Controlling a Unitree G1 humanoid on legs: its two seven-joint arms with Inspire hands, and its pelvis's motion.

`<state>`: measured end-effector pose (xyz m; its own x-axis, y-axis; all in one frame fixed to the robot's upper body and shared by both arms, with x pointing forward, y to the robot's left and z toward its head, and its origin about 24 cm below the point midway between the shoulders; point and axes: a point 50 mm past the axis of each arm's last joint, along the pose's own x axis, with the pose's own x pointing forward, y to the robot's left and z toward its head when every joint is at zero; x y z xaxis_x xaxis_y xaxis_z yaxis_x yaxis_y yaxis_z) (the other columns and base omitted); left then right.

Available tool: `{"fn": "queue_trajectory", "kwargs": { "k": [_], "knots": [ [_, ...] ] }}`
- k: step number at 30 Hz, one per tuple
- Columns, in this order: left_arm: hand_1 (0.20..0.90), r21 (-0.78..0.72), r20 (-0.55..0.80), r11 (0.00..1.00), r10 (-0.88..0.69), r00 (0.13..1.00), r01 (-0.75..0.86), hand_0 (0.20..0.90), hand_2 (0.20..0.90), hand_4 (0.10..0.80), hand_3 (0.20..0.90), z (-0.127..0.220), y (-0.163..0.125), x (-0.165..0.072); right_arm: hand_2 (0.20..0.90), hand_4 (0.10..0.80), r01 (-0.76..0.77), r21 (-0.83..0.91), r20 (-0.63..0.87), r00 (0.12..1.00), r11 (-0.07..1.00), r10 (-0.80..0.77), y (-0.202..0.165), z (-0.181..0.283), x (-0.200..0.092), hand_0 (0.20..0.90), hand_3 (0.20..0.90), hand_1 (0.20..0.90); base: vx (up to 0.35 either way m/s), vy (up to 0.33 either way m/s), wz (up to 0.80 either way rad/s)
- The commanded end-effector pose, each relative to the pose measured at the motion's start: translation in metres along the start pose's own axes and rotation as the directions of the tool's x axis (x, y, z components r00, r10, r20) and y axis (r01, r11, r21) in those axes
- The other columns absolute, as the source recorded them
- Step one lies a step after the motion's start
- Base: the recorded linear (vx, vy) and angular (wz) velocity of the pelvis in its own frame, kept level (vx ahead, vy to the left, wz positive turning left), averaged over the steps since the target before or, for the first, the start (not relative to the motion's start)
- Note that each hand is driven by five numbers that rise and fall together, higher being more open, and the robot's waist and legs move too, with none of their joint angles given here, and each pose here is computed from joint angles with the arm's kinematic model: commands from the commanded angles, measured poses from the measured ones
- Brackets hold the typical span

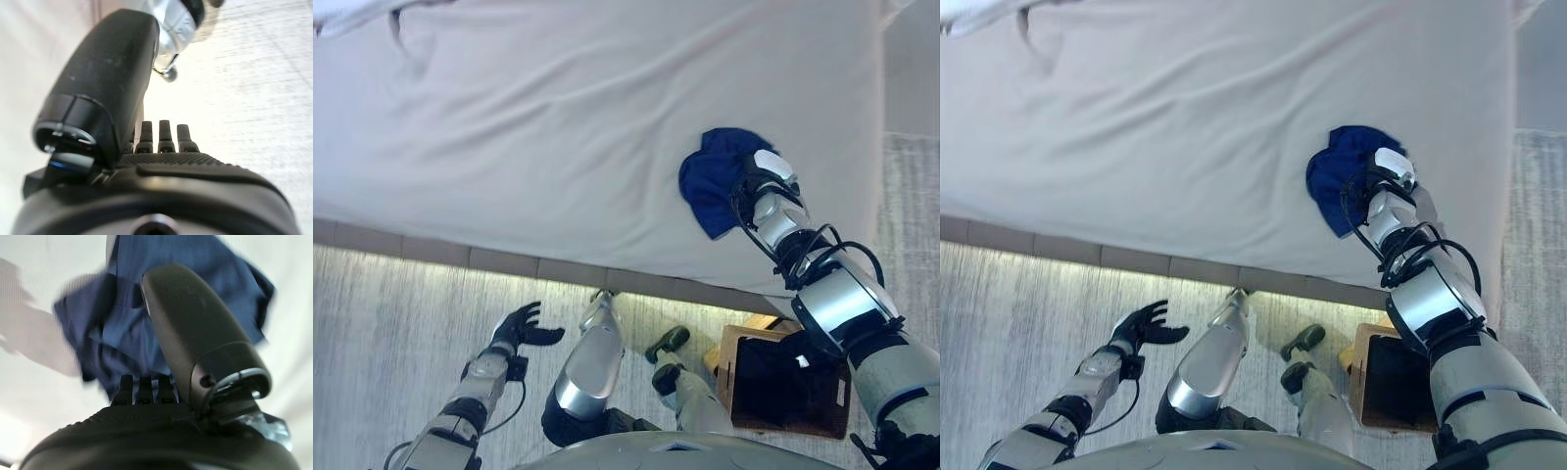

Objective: Pick up the clothes from the bed and place them into the basket

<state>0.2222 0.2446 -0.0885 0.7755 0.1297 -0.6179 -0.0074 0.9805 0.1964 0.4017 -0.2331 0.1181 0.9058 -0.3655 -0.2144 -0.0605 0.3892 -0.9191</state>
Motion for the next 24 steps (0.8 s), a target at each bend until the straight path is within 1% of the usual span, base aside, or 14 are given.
{"fn": "queue_trajectory", "kwargs": {
  "k": [1, 3, 5, 6, 8, 10, 12, 13, 14, 15, 18, 21, 22, 24],
  "knots": [
    [0.9, -0.02, 0.024, 0.998, 0.057, 0.998, -0.056, 0.9, 0.9, 0.8, 0.9, -0.003, 0.014, -0.006, 0.9, 0.8, 0.054, -0.05, 0.004, 0.999, 0.997, -0.054, -0.051, 0.018, 0.001, 0.9, 0.9, 0.9, -0.016, 0.022, 0.23],
    [0.9, -0.018, 0.008, 0.998, 0.068, 0.998, -0.068, 0.9, 0.9, 0.8, 0.9, -0.006, 0.016, -0.007, 0.9, 0.8, 0.016, -0.067, 0.002, 1.0, 0.998, -0.015, -0.048, 0.02, 0.001, 0.9, 0.9, 0.9, -0.002, 0.02, 0.1],
    [0.9, -0.022, -0.005, 0.997, 0.078, 0.997, -0.078, 0.9, 0.9, 0.8, 0.9, -0.01, 0.016, -0.009, 0.9, 0.8, 0.013, -0.073, 0.039, 0.999, 0.997, -0.01, -0.046, 0.029, 0.0, 0.9, 0.9, 0.9, 0.036, -0.021, 0.03],
    [0.9, -0.025, -0.012, 0.996, 0.082, 0.997, -0.083, 0.9, 0.9, 0.8, 0.9, -0.013, 0.017, -0.009, 0.78, 0.66, 0.014, -0.061, 0.055, 0.998, 0.998, -0.011, -0.044, 0.032, -0.001, 0.78, 0.76, 0.78, -0.005, -0.006, 0.04],
    [0.9, -0.026, -0.025, 0.996, 0.09, 0.996, -0.091, 0.9, 0.9, 0.8, 0.9, -0.014, 0.019, -0.01, 0.3, 0.1, 0.102, 0.064, 0.167, 0.98, 0.993, -0.111, -0.052, 0.051, -0.004, 0.3, 0.2, 0.3, -0.046, 0.028, 0.0],
    [0.9, -0.022, -0.039, 0.996, 0.09, 0.995, -0.091, 0.9, 0.9, 0.8, 0.9, -0.017, 0.018, -0.01, 0.3, 0.1, 0.235, 0.226, 0.264, 0.919, 0.945, -0.292, -0.07, 0.074, -0.013, 0.3, 0.2, 0.3, -0.028, 0.007, -0.11],
    [0.9, -0.029, -0.045, 0.995, 0.097, 0.994, -0.098, 0.9, 0.9, 0.8, 0.9, -0.025, 0.014, -0.013, 0.3, 0.1, 0.359, 0.436, 0.35, 0.778, 0.825, -0.523, -0.097, 0.1, -0.034, 0.3, 0.2, 0.3, -0.039, 0.004, -0.37],
    [0.9, -0.044, -0.051, 0.993, 0.108, 0.993, -0.11, 0.9, 0.9, 0.8, 0.9, -0.029, 0.014, -0.015, 0.3, 0.1, 0.396, 0.486, 0.397, 0.694, 0.779, -0.601, -0.107, 0.108, -0.048, 0.3, 0.2, 0.3, -0.032, 0.0, -0.43],
    [0.9, -0.046, -0.056, 0.992, 0.111, 0.992, -0.114, 0.9, 0.9, 0.8, 0.9, -0.031, 0.014, -0.015, 0.3, 0.1, 0.444, 0.495, 0.427, 0.624, 0.747, -0.655, -0.114, 0.111, -0.057, 0.3, 0.2, 0.3, -0.025, 0.006, -0.54],
    [0.9, -0.052, -0.063, 0.991, 0.119, 0.991, -0.122, 0.9, 0.9, 0.8, 0.9, -0.031, 0.013, -0.014, 0.3, 0.1, 0.51, 0.522, 0.456, 0.511, 0.684, -0.729, -0.126, 0.114, -0.07, 0.3, 0.2, 0.3, -0.012, 0.001, -0.59],
    [0.9, -0.018, -0.072, 0.992, 0.123, 0.99, -0.125, 0.9, 0.9, 0.8, 0.9, -0.032, 0.012, -0.013, 0.3, 0.1, 0.616, 0.578, 0.439, 0.317, 0.535, -0.84, -0.157, 0.111, -0.096, 0.3, 0.2, 0.3, 0.012, -0.017, -0.61],
    [0.9, 0.011, -0.082, 0.993, 0.118, 0.99, -0.118, 0.9, 0.9, 0.8, 0.9, -0.033, 0.011, -0.013, 0.3, 0.1, 0.671, 0.601, 0.416, 0.203, 0.435, -0.887, -0.179, 0.1, -0.115, 0.3, 0.2, 0.3, 0.052, -0.022, -0.26],
    [0.9, 0.027, -0.081, 0.993, 0.114, 0.99, -0.112, 0.9, 0.9, 0.8, 0.9, -0.032, 0.01, -0.012, 0.3, 0.1, 0.697, 0.616, 0.39, 0.134, 0.367, -0.911, -0.19, 0.088, -0.125, 0.3, 0.2, 0.3, 0.08, -0.042, -0.38],
    [0.9, 0.038, -0.093, 0.994, 0.109, 0.99, -0.106, 0.9, 0.9, 0.8, 0.9, -0.032, 0.009, -0.011, 0.3, 0.1, 0.707, 0.625, 0.378, 0.097, 0.331, -0.921, -0.196, 0.078, -0.132, 0.3, 0.2, 0.3, 0.069, -0.031, -0.4]
  ]
}}
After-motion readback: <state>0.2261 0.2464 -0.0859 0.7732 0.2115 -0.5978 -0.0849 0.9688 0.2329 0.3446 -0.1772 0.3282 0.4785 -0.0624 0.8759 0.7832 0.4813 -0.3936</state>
